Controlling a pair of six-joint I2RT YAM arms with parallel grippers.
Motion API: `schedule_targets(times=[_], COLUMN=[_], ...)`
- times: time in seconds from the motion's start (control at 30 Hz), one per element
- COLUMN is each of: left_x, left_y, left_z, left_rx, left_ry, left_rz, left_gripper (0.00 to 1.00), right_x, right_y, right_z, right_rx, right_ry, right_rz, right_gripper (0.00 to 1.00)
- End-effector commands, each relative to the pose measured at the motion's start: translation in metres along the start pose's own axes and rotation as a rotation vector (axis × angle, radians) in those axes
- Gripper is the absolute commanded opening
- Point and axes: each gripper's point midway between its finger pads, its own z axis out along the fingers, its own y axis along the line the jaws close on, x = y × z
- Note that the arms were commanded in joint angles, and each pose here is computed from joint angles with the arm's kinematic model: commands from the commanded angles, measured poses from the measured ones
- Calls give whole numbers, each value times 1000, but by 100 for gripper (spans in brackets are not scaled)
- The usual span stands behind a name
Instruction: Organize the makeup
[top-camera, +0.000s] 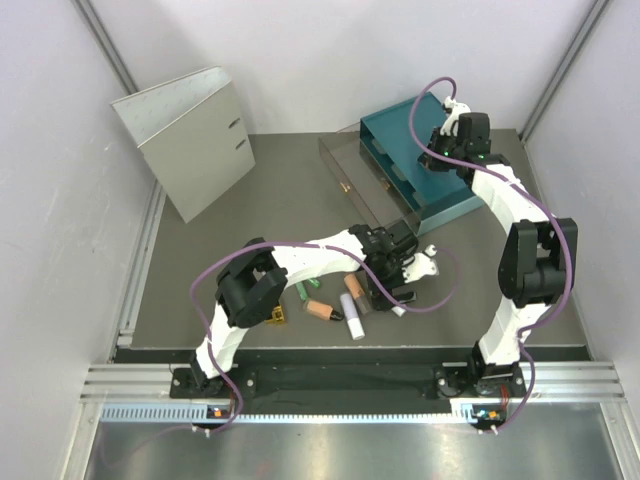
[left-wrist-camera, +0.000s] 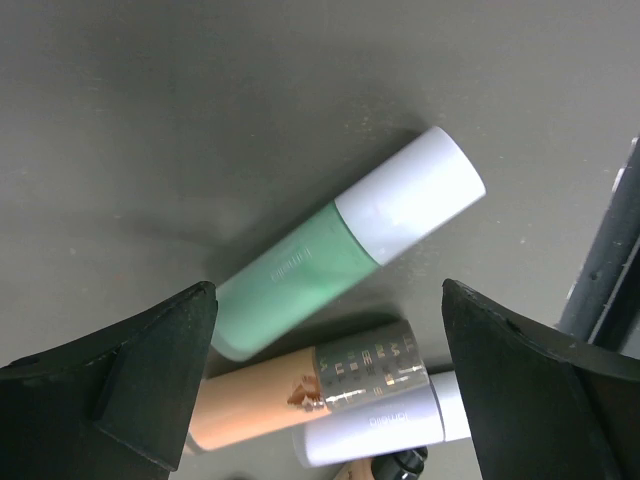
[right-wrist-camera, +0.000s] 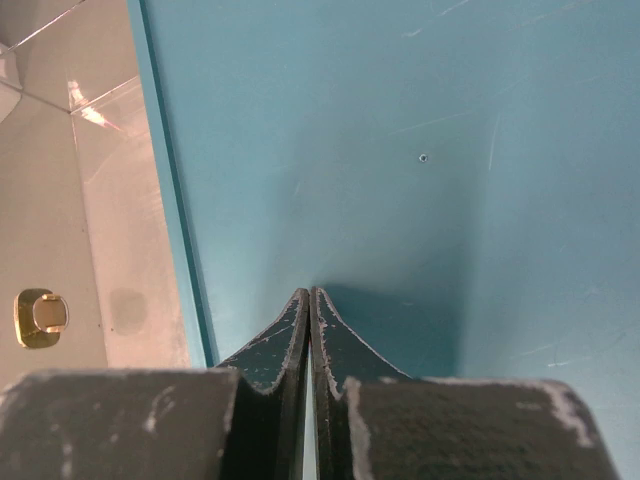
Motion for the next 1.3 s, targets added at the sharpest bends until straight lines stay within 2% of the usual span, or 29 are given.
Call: schedule_targets(times=[0.0, 0.13, 0.37, 0.47, 0.5, 0.6, 0.7, 0.93, 1.27], left_x=[-15, -13, 1, 4, 6, 8, 7, -4, -47], left_y=[5, 6, 7, 7, 6, 4, 3, -2, 2], left_z=[6, 15, 27, 28, 28, 27, 25, 6, -53], left_rx=[-5, -6, -12, -9, -3, 1, 5, 14, -67], left_ry=[-41, -35, 7, 25, 34, 40, 41, 7, -158], left_rz=[25, 25, 1, -10, -20, -25, -24, -47, -62], left_gripper=[98, 97, 82, 62, 43, 29, 2, 0, 0], right_x=[67, 67, 66, 65, 65, 63, 63, 62, 59], right_y=[-5, -4, -4, -3, -3, -3, -4, -4, -4], right_z=[-3, -2, 0, 1, 0, 1, 1, 3, 6], right_rx=[39, 33, 29, 28, 27, 29, 29, 32, 32], right_ry=[230, 231, 231, 232, 232, 229, 229, 227, 222], right_rz=[27, 26, 24, 24, 24, 24, 23, 27, 33], right_gripper=[0, 0, 0, 0, 0, 0, 0, 0, 0])
